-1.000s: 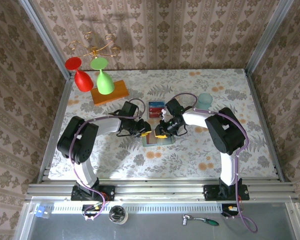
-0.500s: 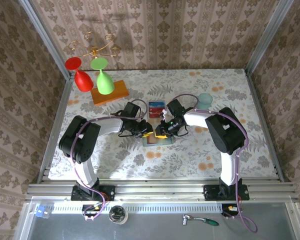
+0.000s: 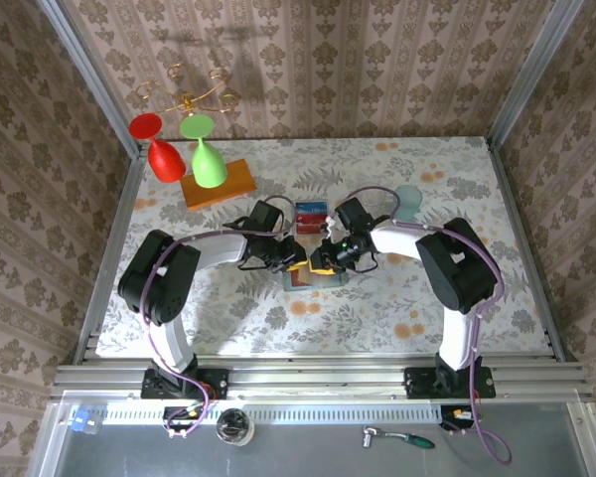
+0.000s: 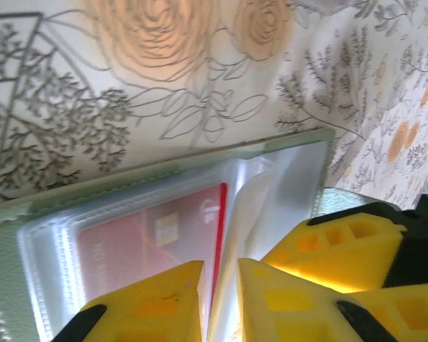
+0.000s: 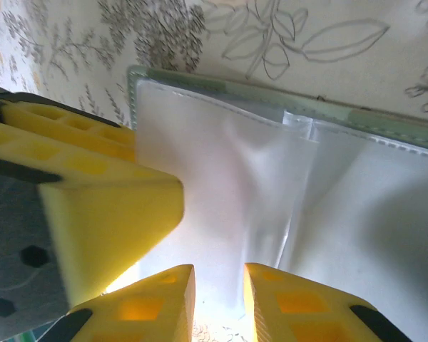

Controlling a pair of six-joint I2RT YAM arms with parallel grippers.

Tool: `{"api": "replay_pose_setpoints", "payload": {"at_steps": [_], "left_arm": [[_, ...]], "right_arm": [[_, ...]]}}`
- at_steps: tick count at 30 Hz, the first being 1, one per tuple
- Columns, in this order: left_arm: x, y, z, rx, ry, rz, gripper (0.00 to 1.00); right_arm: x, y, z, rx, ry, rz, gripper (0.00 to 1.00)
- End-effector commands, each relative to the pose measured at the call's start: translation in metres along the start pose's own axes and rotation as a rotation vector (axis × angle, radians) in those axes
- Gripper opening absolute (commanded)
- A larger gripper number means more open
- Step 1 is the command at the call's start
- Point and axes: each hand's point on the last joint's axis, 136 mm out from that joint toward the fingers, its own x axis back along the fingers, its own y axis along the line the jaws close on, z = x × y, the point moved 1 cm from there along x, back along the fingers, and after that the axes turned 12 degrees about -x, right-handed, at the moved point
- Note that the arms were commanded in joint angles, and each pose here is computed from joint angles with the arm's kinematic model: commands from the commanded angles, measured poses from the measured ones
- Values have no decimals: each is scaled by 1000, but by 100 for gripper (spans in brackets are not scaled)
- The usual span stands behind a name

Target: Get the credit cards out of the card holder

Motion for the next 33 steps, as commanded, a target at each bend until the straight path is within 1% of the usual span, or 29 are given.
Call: {"api": "replay_pose_setpoints", "payload": {"at_steps": [1, 4, 9, 14, 21, 26, 33], "left_arm": [[8, -20, -5, -26, -8, 17, 22], [6, -27, -5, -40, 0, 15, 23], [-2, -37, -4, -54, 12, 16, 25], [-15, -46, -2, -70, 27, 13, 30], [-34, -55, 1, -71, 50, 22, 33], [-39, -58, 1, -68, 49, 45, 34], [-44, -63, -2, -88, 60, 83, 36]], "right_arm": [[26, 4, -5, 6, -89, 31, 27], [42, 1, -7, 9, -137, 54, 27], [67, -17, -5, 15, -204, 146, 28], [86, -31, -2, 3, -250, 181, 29], [93, -41, 6, -1, -268, 201, 30], [92, -44, 10, -15, -264, 199, 30], [97, -37, 11, -45, -293, 167, 31]]}}
